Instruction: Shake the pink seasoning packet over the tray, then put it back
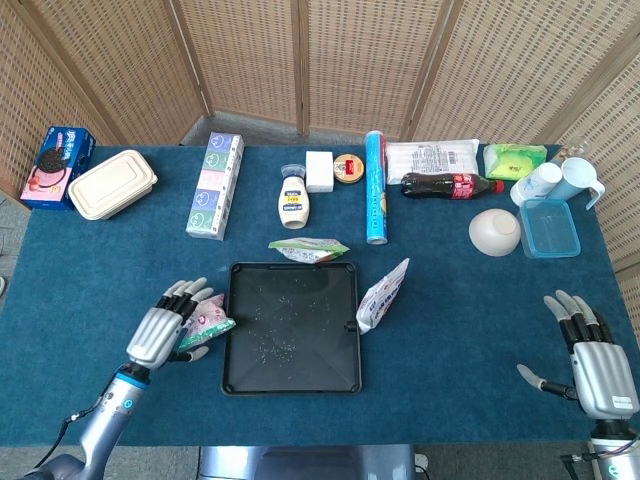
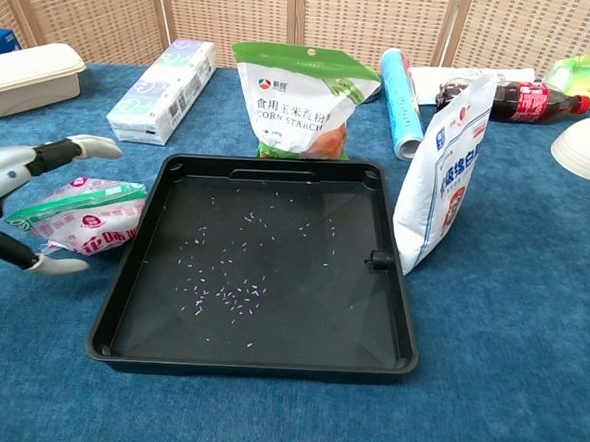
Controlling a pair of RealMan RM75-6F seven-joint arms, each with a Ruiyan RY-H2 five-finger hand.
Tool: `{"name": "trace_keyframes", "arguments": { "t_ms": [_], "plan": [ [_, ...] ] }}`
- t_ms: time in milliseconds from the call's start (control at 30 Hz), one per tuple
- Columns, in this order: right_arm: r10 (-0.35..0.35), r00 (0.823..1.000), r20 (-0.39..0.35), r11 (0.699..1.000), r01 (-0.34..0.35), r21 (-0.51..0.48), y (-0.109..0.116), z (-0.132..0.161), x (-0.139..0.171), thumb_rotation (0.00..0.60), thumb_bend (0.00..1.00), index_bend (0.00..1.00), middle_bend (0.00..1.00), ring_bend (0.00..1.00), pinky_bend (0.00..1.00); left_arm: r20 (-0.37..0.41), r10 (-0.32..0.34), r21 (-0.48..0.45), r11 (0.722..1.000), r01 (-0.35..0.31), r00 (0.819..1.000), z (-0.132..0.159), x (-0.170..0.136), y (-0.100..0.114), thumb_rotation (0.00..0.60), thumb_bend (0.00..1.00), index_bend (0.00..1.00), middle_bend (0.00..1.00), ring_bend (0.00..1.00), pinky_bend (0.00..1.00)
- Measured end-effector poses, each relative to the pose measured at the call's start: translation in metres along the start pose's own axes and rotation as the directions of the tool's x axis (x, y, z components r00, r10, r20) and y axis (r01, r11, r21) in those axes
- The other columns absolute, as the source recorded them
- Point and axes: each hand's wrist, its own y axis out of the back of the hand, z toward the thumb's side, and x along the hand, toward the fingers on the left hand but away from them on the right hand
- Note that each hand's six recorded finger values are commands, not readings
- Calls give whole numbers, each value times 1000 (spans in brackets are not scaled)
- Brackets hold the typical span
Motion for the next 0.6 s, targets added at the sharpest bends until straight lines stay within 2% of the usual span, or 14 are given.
{"name": "trace_keyframes", "arguments": {
  "t_ms": [100,200,267,367,467,600],
  "plan": [
    [2,1000,-3,1000,-2,-1,0,0,0,465,0,0,0,43,86,4,-1,-9,1000,1,1000,3,8,-2,600,32,77,0,0,93],
    [10,1000,-5,1000,-10,-11,-2,1,0,462,0,0,0,43,86,12,-5,-7,1000,5,1000,8,14,-6,600,48,204,72,60,181],
    [16,1000,-4,1000,-16,-16,-2,0,0,462,0,0,0,44,86,14,-1,-7,1000,1,1000,11,16,-7,600,93,381,228,196,300],
    [16,1000,-4,1000,-16,-17,-1,0,0,462,0,0,0,45,86,4,28,0,1000,-28,1000,13,19,-6,600,143,554,387,331,401],
    [14,1000,-6,1000,-15,-20,0,0,0,465,0,0,0,45,86,-14,67,22,997,-67,998,12,20,-2,600,185,663,544,474,512],
    [13,1000,-6,1000,-13,-21,0,0,1,459,0,0,0,46,86,-41,122,56,991,-120,992,7,18,4,600,235,718,651,577,590]
  ]
}}
